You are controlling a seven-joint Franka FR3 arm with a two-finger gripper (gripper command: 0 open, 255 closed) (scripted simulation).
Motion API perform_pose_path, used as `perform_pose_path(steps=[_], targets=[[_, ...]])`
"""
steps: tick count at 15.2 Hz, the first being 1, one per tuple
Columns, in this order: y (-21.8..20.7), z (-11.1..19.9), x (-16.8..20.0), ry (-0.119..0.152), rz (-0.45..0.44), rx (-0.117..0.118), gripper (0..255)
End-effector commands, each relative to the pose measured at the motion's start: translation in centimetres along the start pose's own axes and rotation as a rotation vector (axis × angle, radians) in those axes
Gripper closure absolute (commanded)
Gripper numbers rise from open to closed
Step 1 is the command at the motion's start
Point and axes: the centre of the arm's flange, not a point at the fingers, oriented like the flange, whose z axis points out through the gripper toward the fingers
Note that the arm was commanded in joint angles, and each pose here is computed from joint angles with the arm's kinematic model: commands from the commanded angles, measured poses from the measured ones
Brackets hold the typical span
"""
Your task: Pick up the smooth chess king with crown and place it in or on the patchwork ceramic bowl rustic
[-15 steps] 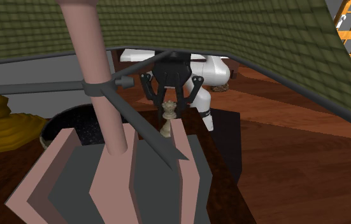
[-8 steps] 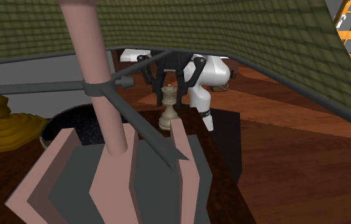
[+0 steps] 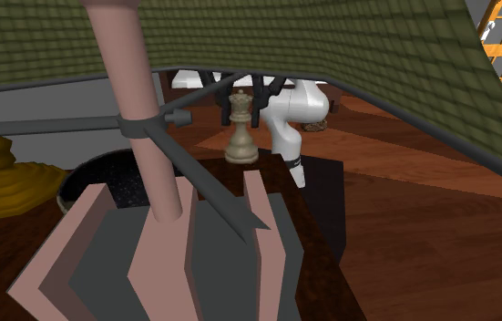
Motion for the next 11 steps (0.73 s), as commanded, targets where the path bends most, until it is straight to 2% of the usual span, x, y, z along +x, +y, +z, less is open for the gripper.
perform_pose_path(steps=[1,11], targets=[[-0.1,-1.0,0.4,0.000,0.000,0.000,255],[-0.1,-5.5,2.2,0.000,0.000,0.000,255]])
